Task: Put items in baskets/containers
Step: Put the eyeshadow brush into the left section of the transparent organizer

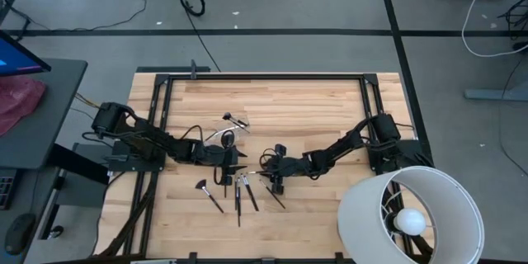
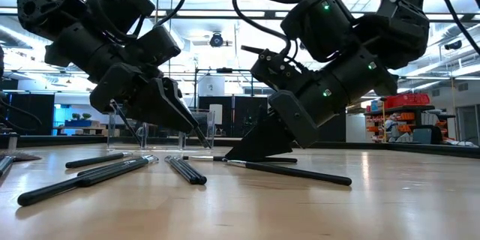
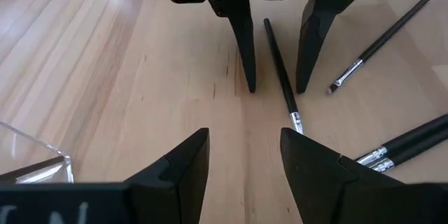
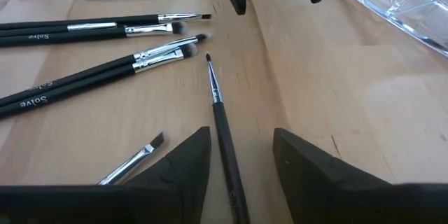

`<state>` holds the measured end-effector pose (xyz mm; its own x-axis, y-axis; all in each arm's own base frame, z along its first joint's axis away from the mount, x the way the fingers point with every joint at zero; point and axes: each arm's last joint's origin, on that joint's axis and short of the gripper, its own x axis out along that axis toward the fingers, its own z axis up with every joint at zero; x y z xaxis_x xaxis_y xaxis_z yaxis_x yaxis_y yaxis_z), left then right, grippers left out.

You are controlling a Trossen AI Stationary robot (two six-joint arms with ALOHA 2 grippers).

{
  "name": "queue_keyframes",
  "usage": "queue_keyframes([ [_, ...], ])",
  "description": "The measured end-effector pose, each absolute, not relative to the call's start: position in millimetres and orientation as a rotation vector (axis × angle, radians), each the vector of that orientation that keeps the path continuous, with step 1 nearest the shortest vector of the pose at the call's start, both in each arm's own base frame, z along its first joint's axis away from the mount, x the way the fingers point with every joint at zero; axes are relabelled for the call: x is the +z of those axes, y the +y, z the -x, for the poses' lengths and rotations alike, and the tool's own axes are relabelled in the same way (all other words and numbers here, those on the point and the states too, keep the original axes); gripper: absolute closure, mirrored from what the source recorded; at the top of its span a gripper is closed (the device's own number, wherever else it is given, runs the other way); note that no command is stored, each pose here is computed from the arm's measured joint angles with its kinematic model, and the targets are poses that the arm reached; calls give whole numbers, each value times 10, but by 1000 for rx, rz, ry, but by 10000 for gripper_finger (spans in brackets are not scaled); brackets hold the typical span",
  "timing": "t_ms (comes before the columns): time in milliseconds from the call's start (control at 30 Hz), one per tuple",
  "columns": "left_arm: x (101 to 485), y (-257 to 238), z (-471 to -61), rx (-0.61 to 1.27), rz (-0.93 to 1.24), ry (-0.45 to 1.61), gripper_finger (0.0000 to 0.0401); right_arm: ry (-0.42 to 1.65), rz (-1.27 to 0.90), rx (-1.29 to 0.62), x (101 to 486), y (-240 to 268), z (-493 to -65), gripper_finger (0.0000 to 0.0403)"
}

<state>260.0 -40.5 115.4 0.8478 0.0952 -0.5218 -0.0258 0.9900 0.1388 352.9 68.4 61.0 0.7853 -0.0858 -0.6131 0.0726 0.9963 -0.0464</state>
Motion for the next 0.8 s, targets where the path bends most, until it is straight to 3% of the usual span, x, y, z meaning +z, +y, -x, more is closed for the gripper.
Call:
queue_keyframes([
  [200,1160,-406,-2604,65,-124,549,220,639,53,-107,589,809,-3464,237],
  [500,1179,-435,-2611,64,-89,525,220,445,35,-60,342,764,-2975,237],
  [800,1230,-446,-2638,64,-63,464,220,419,40,41,262,668,-3093,241],
])
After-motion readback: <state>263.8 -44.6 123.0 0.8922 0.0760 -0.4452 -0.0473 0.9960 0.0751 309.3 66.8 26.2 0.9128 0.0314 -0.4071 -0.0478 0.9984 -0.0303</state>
